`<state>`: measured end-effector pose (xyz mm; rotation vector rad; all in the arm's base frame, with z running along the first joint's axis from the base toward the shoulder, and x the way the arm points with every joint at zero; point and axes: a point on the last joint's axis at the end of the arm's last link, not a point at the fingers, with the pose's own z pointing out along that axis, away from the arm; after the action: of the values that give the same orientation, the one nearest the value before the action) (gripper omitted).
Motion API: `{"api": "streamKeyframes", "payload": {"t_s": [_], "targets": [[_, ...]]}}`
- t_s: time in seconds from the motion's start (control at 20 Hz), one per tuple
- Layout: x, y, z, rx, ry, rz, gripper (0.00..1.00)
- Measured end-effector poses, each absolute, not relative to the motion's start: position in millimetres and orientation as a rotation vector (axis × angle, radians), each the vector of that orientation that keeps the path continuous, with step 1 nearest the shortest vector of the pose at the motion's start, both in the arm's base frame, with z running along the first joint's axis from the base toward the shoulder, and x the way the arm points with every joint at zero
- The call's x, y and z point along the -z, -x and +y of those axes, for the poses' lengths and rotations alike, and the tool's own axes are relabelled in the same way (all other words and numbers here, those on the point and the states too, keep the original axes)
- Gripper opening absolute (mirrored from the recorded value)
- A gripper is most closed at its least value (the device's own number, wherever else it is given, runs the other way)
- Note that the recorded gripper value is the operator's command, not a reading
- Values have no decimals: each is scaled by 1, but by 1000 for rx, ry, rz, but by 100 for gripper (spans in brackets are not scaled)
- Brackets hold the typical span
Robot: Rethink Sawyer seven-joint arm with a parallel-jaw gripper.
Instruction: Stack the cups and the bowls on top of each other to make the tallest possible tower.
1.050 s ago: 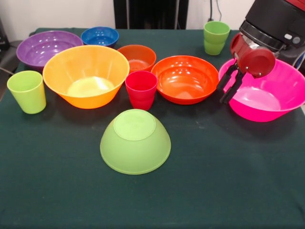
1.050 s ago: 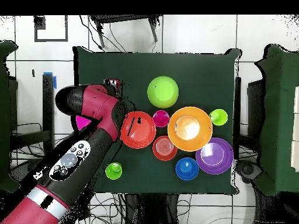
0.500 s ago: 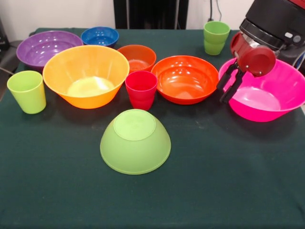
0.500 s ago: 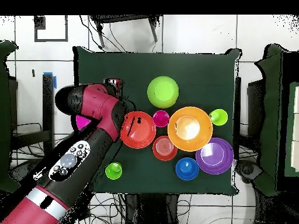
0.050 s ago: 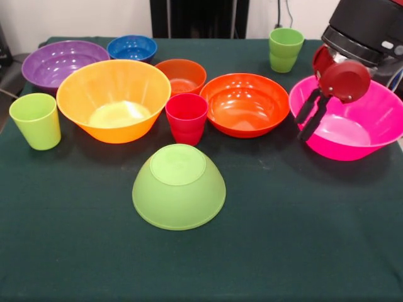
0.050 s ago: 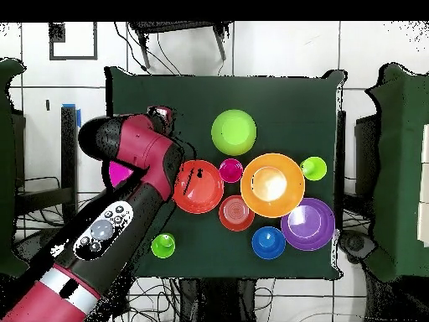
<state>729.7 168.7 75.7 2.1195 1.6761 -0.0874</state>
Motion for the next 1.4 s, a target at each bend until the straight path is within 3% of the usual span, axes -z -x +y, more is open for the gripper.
{"api": "streamKeyframes", "payload": {"t_s": [0.8,1.4], "targets": [[-32,-747,212,64,-2328,1501,100],[-29,-744,221,104,-2363,1527,100]]}}
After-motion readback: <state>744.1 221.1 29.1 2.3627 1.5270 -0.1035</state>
